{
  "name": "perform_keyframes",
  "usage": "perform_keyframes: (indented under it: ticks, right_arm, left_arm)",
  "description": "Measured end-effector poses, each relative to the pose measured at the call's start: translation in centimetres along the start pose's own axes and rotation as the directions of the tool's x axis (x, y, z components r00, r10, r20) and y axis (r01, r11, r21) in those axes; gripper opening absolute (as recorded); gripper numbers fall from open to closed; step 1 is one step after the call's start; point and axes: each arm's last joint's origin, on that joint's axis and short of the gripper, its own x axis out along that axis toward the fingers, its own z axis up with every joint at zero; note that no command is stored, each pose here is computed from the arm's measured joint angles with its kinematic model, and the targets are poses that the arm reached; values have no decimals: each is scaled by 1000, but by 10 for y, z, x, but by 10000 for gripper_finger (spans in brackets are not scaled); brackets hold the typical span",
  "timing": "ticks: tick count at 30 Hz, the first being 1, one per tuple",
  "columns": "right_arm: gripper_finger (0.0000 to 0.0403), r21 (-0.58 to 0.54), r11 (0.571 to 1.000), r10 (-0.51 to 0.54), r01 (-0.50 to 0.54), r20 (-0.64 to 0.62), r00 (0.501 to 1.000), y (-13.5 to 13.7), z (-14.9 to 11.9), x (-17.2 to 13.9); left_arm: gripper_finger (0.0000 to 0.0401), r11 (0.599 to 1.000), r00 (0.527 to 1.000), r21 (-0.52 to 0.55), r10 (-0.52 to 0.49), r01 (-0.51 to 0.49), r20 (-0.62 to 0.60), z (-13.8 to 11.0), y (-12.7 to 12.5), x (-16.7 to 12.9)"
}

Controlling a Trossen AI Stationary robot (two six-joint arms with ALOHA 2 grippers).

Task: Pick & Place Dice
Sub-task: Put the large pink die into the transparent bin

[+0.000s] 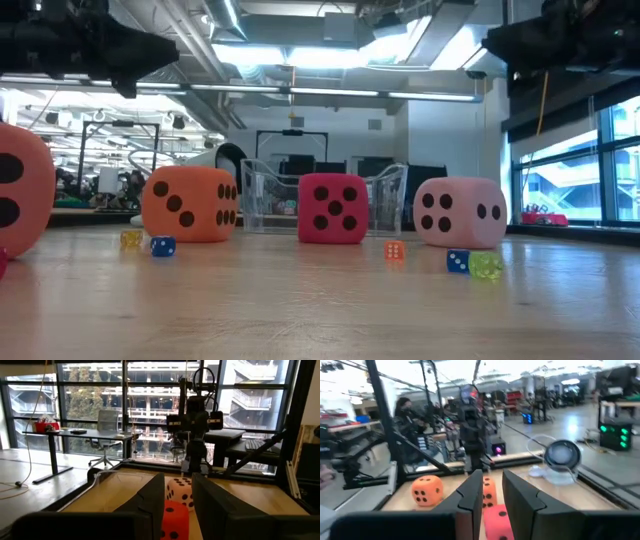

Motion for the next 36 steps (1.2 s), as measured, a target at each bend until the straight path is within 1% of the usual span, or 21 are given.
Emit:
perform_keyframes:
  ticks: [5, 7, 9, 12, 18, 20, 22, 25, 28, 32, 36]
  right_arm:
    - [74, 47, 992, -112, 116, -73, 991, -5, -9, 9]
    - [75, 63, 989, -128, 135, -107, 986, -7, -14, 12]
    - [80, 73, 989, -117, 128, -140, 983, -7, -18, 15]
    - [103, 80, 992, -86, 103, -188, 978, -7, -23, 19]
    - [180, 71, 992, -85, 107, -261, 962, -8, -32, 23]
    - [208, 52, 994, -75, 96, -318, 945, -9, -38, 23]
    - [231, 45, 997, -41, 63, -384, 922, -8, -44, 22]
    - [256, 65, 998, 5, 27, -452, 892, -8, -52, 22]
    - [268, 73, 997, 15, 24, -483, 876, -8, -55, 22]
    - [272, 76, 996, 9, 37, -528, 849, -9, -61, 22]
    - [272, 59, 993, -47, 100, -580, 813, -11, -68, 21]
  left_arm:
    - [91, 1000, 999, 14, 14, -13, -30, 6, -2, 7]
    - [90, 999, 999, 19, 34, -34, -39, 7, -2, 9]
    - [91, 998, 997, 28, 61, -59, -49, 7, -2, 10]
    - [90, 997, 996, 29, 78, -76, -51, 7, -2, 11]
    - [88, 997, 996, 22, 77, -76, -36, 9, -2, 11]
    - [88, 997, 996, 20, 77, -77, -32, 9, -2, 11]
    - [88, 997, 996, 21, 78, -77, -33, 9, -2, 11]
    - [88, 997, 996, 20, 79, -78, -33, 9, -2, 11]
    - [88, 997, 996, 19, 79, -79, -31, 9, -2, 11]
    - [88, 994, 994, 20, 107, -107, -30, 9, -1, 11]
    - [86, 991, 991, 21, 130, -129, -30, 9, -1, 11]
